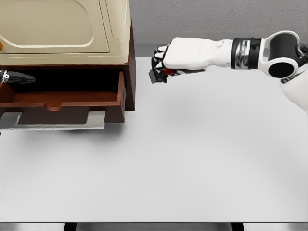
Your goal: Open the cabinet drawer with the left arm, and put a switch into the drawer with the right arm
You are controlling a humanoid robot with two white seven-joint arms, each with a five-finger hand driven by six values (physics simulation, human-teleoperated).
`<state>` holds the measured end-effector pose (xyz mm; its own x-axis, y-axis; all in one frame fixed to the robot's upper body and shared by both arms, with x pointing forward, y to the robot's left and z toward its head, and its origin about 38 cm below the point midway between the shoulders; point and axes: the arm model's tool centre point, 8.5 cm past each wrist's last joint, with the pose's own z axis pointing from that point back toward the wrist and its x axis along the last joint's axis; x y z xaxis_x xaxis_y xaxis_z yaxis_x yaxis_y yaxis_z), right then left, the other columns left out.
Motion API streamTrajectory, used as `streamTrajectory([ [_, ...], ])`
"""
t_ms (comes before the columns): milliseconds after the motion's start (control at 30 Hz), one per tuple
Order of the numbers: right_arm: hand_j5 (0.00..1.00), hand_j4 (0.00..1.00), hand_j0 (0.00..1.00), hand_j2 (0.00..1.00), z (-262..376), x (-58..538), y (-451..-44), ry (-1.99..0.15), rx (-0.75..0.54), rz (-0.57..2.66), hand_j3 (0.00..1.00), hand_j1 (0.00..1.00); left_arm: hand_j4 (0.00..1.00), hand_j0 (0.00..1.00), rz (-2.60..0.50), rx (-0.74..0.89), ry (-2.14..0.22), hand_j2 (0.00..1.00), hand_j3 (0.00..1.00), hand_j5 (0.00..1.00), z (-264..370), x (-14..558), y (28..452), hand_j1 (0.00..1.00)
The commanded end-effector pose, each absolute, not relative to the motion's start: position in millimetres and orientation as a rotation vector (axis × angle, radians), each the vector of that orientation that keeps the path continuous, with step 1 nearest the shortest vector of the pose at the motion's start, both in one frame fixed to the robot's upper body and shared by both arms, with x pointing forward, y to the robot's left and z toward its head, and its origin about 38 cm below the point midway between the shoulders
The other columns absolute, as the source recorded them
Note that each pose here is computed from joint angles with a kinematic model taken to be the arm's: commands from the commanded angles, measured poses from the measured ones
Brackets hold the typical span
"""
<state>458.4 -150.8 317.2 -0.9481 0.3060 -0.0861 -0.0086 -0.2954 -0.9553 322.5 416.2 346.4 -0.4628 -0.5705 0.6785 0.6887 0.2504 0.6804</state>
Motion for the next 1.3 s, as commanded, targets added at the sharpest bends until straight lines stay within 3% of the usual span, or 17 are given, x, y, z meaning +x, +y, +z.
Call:
streamTrajectory([
  [0, 0.31, 0.31, 0.31, 0.31, 317, 453, -139, -1.758, -0.342, 2.366, 0.31, 0.31, 1.00, 1.00, -1.458, -0.121, -1.442, 1.00, 1.00, 1.00, 347, 323, 416, 1.00],
  [200, 0.31, 0.31, 0.31, 0.31, 338, 441, -123, -1.832, -0.321, 2.403, 0.31, 0.31, 1.00, 1.00, -1.459, -0.122, -1.443, 1.00, 1.00, 1.00, 347, 323, 416, 1.00],
  [467, 0.31, 0.31, 0.31, 0.31, 345, 419, -59, -1.897, -0.221, 2.558, 0.31, 0.31, 1.00, 1.00, -1.459, -0.120, -1.443, 1.00, 1.00, 1.00, 347, 322, 417, 1.00],
  [667, 0.31, 0.31, 0.31, 0.31, 363, 413, -35, -1.946, -0.227, 2.597, 0.31, 0.31, 1.00, 1.00, -1.459, -0.120, -1.443, 1.00, 1.00, 1.00, 347, 322, 417, 1.00],
  [1033, 0.31, 0.31, 0.31, 0.31, 358, 443, 33, -1.862, -0.143, 2.600, 0.31, 0.31, 1.00, 1.00, -1.460, -0.121, -1.442, 1.00, 1.00, 1.00, 347, 323, 417, 1.00],
  [1267, 0.31, 0.31, 0.31, 0.31, 351, 450, 53, -1.822, -0.117, 2.599, 0.31, 0.31, 1.00, 1.00, -1.457, -0.118, -1.440, 1.00, 1.00, 1.00, 347, 323, 418, 1.00],
])
